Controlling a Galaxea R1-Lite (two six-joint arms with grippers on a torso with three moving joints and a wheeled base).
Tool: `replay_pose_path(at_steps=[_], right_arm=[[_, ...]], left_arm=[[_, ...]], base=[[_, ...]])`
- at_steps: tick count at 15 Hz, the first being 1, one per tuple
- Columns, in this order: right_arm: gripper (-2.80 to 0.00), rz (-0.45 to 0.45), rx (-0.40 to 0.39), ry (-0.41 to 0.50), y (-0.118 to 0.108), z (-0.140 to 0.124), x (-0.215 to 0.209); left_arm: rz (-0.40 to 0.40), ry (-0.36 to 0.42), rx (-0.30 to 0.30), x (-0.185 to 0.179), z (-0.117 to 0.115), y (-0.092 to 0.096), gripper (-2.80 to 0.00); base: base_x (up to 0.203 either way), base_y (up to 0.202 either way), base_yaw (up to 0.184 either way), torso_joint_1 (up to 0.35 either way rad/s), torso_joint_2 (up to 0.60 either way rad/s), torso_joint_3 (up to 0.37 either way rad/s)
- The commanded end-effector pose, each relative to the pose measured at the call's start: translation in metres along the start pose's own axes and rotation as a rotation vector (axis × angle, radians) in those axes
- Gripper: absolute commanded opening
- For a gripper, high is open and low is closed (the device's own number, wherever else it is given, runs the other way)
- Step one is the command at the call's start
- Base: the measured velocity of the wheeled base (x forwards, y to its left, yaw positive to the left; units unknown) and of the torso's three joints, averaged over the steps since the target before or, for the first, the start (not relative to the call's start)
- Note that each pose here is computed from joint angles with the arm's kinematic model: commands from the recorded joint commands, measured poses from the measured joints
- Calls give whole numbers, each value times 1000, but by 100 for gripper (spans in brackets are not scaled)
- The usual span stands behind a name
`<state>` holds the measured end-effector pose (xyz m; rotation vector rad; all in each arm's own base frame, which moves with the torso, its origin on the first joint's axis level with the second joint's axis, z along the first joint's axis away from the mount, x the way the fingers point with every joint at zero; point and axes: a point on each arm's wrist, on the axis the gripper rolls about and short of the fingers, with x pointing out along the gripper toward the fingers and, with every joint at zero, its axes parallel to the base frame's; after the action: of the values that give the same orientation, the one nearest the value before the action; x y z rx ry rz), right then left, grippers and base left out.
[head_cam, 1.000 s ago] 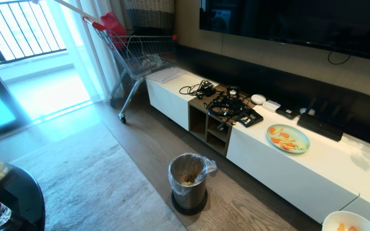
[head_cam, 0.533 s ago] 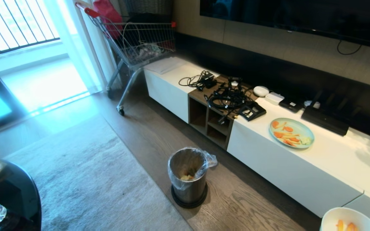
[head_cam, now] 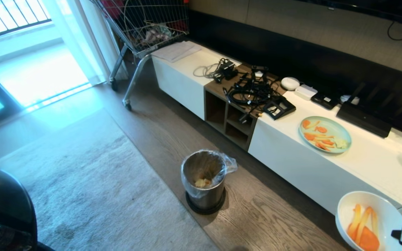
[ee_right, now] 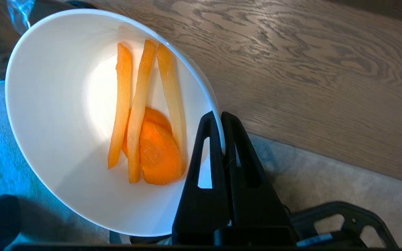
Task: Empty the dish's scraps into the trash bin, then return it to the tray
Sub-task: Move the bowl over the trash can
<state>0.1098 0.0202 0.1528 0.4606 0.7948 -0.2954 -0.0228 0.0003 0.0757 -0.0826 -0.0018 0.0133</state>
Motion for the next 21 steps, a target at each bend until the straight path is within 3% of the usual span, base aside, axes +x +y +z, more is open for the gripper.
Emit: replay_pose_path(at_steps=[1, 12, 21], right_arm=[[-280, 8, -7, 1, 10, 6, 9], [-280, 157, -62, -55, 35, 4, 22], [-280, 151, -103, -45, 39, 5, 26]], left_arm=[[0, 0, -2, 0, 0, 0, -280], [0, -2, 0, 0, 0, 0, -280], [0, -2, 0, 0, 0, 0, -280]], base=[[0, 0, 0, 9, 2, -188], [0, 0, 0, 2, 2, -199], [0, 0, 0, 2, 1, -198]])
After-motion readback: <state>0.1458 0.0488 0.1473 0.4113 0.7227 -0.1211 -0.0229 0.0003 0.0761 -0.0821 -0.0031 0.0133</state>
